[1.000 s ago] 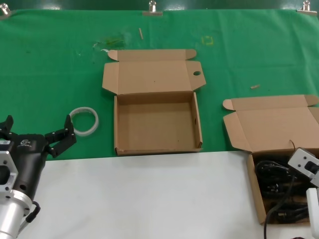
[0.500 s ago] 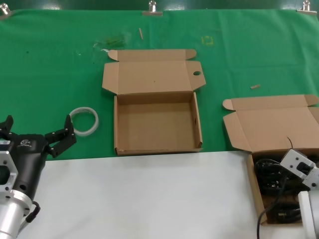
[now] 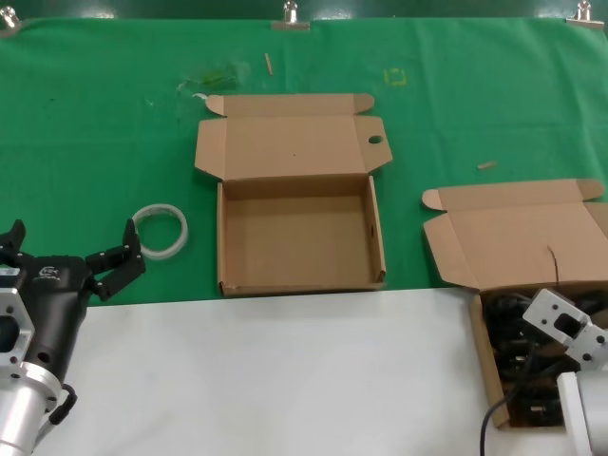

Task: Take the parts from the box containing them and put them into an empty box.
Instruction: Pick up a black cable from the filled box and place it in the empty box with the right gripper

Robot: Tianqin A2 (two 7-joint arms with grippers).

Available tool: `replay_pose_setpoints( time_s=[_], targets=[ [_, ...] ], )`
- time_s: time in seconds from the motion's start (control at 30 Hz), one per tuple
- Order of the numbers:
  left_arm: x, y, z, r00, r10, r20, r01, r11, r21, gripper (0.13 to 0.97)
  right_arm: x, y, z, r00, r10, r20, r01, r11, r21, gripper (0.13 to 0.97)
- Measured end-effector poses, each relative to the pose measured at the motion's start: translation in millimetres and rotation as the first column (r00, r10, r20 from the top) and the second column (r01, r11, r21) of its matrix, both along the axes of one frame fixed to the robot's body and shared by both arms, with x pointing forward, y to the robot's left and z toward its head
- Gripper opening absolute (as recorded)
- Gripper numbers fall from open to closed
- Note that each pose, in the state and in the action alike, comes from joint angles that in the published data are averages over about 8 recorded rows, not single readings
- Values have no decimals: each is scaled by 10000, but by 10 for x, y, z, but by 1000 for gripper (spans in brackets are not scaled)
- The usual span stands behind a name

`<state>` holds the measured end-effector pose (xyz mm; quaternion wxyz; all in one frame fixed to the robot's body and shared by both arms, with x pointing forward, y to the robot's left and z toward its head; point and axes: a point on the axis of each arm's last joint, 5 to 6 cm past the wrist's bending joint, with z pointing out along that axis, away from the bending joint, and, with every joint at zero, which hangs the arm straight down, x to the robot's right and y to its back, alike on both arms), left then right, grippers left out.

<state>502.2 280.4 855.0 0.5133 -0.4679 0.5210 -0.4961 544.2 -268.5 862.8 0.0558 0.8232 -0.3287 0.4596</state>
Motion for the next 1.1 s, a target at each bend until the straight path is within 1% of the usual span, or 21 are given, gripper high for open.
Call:
replay_pose_setpoints(
  time_s=[0.07, 0.1, 0.37, 0.57, 0.9, 1.1],
  targets=[
    [0, 0, 0, 10000, 0, 0, 0, 10000, 0, 966, -8, 11, -3, 10000, 10, -3, -10, 10000, 21, 347],
    [0, 0, 0, 10000, 0, 0, 0, 10000, 0, 966, -13, 17, -5, 10000, 14, -5, -14, 10000, 31, 347],
    [0, 0, 0, 10000, 0, 0, 0, 10000, 0, 966, -60, 69, 13, 10000, 46, 1, -46, 9999, 103, 234],
    [0, 0, 0, 10000, 0, 0, 0, 10000, 0, 966, -135, 159, 91, 9999, 166, 35, -166, 9998, 123, 228],
    [0, 0, 0, 10000, 0, 0, 0, 10000, 0, 966, -277, 398, 342, 9978, 568, 339, -575, 9981, 215, 206],
    [0, 0, 0, 10000, 0, 0, 0, 10000, 0, 966, -324, 475, 429, 9967, 700, 407, -711, 9972, 252, 203]
  ],
)
